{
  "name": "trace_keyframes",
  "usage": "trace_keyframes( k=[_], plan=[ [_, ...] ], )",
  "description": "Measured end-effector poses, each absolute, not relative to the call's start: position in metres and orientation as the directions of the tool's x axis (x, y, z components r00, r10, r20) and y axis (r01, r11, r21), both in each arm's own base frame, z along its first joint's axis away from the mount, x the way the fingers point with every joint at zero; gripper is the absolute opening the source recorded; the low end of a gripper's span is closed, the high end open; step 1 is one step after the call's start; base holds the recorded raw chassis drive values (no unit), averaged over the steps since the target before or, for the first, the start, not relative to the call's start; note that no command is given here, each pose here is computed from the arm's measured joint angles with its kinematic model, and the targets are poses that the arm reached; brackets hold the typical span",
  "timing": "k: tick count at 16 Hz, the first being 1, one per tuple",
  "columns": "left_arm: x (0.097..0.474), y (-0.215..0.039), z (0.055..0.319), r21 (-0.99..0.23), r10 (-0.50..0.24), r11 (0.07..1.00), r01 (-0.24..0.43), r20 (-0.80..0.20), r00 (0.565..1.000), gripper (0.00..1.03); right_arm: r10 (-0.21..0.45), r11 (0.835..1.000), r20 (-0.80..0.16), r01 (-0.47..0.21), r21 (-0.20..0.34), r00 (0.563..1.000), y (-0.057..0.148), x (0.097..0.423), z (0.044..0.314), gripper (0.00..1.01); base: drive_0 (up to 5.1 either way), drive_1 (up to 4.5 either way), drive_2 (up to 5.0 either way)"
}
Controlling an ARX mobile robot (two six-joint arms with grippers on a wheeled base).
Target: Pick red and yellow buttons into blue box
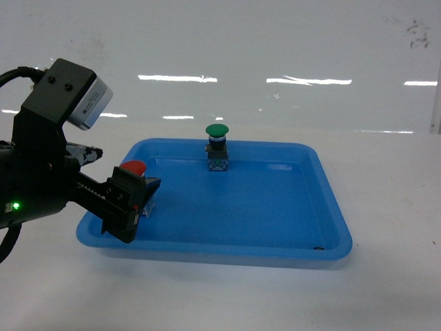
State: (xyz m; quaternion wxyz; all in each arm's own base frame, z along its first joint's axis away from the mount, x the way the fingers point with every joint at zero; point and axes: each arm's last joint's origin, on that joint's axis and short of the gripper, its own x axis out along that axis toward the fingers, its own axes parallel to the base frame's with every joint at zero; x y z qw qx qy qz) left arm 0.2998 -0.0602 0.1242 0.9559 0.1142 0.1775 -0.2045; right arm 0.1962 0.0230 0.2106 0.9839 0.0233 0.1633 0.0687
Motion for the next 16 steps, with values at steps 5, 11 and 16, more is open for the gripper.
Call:
trace_keyframes(
  k=[5,11,16],
  plan=[
    [0.304,-0.06,0.118,0.149,-0.339,0.893,0.426,-0.401,0.851,0.98,0.143,0.989,-0.318,-0.128,0.068,0.937,0.023,0.196,0.211,0.25,0.0,0.0,0.0],
    [0.315,-0.063,0.114,0.166,-0.334,0.888,0.428,-0.408,0.85,0.98,0.143,0.989,-0.319,-0.128,0.068,0.937,0.023,0.196,0.211,0.25,0.0,0.0,0.0],
    [0.328,-0.071,0.107,0.167,-0.343,0.878,0.449,-0.434,0.833,0.98,0.143,0.989,-0.319,-0.128,0.068,0.937,0.023,0.196,0.211,0.25,0.0,0.0,0.0]
  ],
)
